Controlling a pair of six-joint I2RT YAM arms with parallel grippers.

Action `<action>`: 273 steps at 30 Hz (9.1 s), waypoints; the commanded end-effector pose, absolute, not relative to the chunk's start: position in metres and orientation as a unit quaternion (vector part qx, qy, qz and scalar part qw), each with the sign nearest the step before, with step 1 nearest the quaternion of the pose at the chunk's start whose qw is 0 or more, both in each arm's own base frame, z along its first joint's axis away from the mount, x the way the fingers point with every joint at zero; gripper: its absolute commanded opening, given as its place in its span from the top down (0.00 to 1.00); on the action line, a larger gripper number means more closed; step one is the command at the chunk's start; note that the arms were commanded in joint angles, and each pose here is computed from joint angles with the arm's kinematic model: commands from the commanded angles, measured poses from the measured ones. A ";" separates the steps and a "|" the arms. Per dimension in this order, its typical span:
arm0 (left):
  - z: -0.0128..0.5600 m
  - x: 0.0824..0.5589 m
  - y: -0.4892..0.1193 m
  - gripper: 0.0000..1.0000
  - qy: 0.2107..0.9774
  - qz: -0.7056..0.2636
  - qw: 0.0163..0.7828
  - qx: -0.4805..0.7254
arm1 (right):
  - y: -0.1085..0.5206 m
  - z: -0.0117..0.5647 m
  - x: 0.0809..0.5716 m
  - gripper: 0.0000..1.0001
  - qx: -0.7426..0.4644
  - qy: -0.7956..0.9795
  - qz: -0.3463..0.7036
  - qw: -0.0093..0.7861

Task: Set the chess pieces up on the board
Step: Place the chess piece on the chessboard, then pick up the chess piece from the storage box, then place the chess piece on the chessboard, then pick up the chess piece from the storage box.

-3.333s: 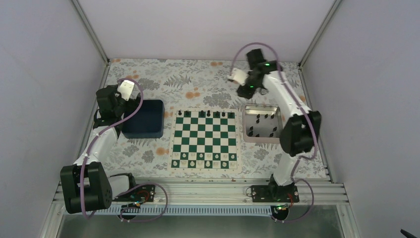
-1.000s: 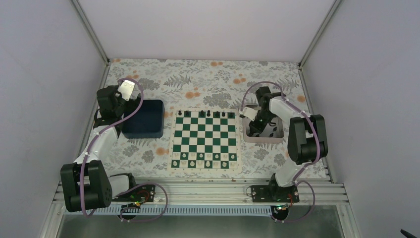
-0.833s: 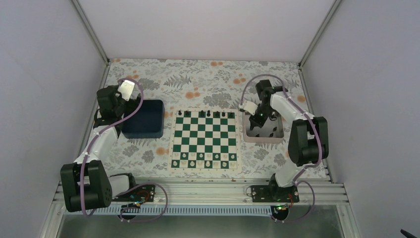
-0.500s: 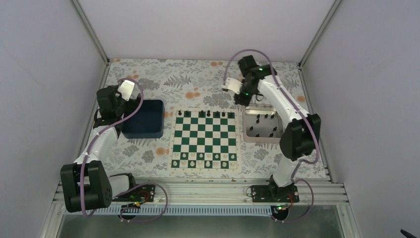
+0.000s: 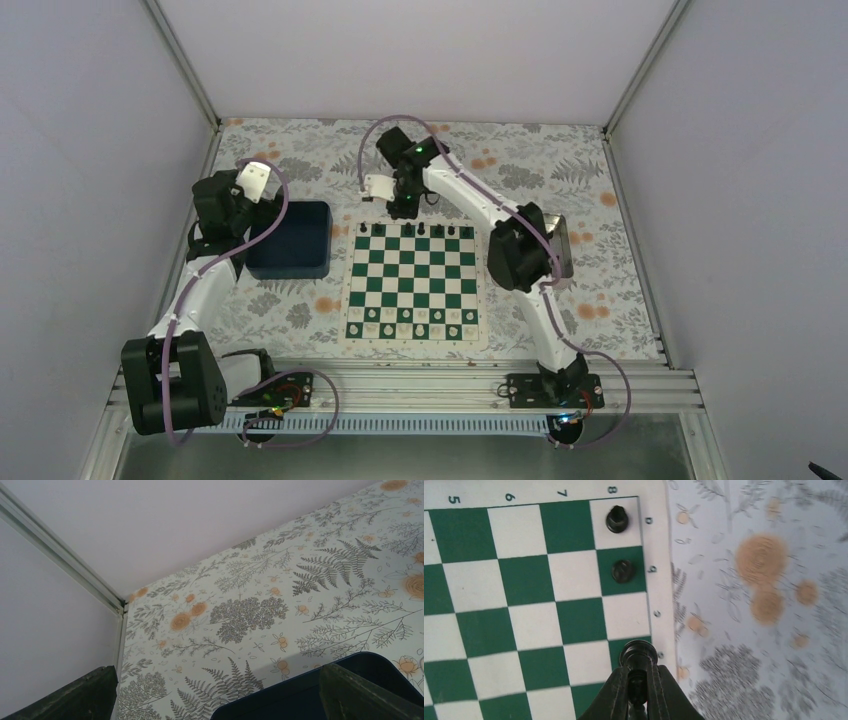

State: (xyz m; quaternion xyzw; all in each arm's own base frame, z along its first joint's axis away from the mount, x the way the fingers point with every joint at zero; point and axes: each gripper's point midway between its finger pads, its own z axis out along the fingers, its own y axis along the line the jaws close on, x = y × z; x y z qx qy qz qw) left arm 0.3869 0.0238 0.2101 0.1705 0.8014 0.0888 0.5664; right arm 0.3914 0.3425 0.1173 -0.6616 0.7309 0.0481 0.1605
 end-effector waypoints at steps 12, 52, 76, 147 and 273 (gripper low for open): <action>0.217 0.383 0.024 0.00 0.792 0.081 0.581 0.170 | 0.368 0.065 0.396 0.91 -0.654 0.739 0.059 0.152; 0.212 0.384 0.025 0.00 0.795 0.075 0.578 0.169 | 0.362 0.027 0.378 0.90 -0.669 0.734 0.068 0.096; 0.211 0.386 0.027 0.00 0.797 0.078 0.576 0.167 | 0.212 0.251 0.413 0.45 -0.530 0.785 -0.003 0.321; 0.204 0.389 0.032 0.00 0.806 0.085 0.564 0.162 | 0.146 0.117 0.339 0.93 -0.519 0.840 0.059 0.145; 0.203 0.389 0.030 0.00 0.805 0.082 0.564 0.163 | 0.148 0.145 0.351 0.94 -0.508 0.843 0.033 0.173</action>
